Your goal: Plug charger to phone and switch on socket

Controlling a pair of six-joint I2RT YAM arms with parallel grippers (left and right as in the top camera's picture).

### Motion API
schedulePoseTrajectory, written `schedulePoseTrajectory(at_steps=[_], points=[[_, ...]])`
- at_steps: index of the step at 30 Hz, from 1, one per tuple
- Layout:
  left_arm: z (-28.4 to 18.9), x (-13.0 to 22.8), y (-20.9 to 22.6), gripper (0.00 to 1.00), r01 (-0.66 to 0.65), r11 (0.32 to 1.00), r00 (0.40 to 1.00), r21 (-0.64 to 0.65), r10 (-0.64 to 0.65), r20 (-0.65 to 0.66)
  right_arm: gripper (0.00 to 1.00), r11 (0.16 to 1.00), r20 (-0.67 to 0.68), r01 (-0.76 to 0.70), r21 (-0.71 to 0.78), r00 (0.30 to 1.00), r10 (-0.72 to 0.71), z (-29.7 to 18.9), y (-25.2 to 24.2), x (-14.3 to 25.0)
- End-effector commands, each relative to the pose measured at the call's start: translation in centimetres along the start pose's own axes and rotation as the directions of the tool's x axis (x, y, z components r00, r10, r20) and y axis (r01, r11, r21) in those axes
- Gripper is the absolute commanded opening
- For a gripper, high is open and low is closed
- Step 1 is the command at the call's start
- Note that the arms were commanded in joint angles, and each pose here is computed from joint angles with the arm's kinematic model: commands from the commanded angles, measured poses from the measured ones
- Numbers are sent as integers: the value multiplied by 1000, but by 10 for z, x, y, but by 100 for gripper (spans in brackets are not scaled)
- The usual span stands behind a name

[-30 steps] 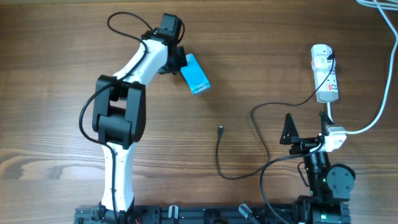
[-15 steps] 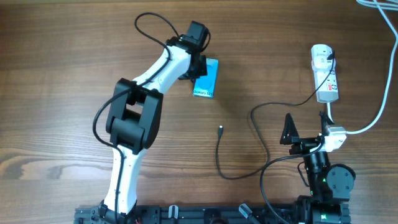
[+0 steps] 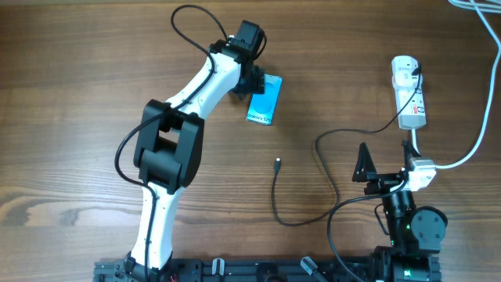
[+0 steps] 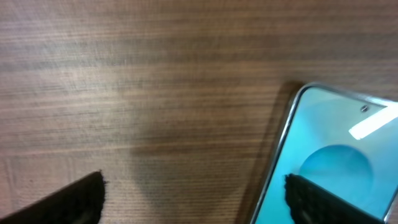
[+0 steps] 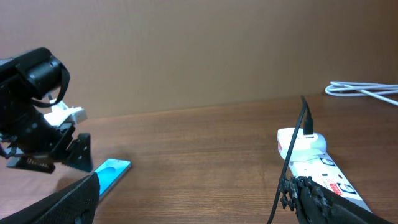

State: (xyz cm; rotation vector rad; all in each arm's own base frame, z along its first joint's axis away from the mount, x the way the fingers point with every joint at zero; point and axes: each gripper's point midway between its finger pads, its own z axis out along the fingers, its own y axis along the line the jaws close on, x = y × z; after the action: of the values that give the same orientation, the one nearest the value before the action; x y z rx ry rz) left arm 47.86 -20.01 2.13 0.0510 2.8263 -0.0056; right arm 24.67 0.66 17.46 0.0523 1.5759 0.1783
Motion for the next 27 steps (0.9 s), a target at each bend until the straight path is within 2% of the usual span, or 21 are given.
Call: schedulePoseTrajectory(at_steps=[1,4,8,10,16,27], points=[[-12,-8,-5,100,-22,999,999,24,22,25,100,1000,14,-10,-6,1000,10,-1,1,-3],[-13,-5,-14,100,-33,997,999,73,32,9,100,1000,14,-11,-6,1000,11,-1,1,-3],[-17,6,-41,100,-159,960,986,232,167,-16,100,1000,14,-11,-6,1000,11,-1,1,-3],[-18,9,-47,100,-179,947,981,265,192,-20,100,1000,14,-10,-6,1000,10,-1,1,-3],[-17,19,-54,100,-194,943,977,270,212,-39,100,1000,14,-11,-6,1000,11,-1,1,-3],[15,66,-70,100,-228,936,955,266,269,-126,100,1000,14,-10,-6,1000,10,-1,1,-3]])
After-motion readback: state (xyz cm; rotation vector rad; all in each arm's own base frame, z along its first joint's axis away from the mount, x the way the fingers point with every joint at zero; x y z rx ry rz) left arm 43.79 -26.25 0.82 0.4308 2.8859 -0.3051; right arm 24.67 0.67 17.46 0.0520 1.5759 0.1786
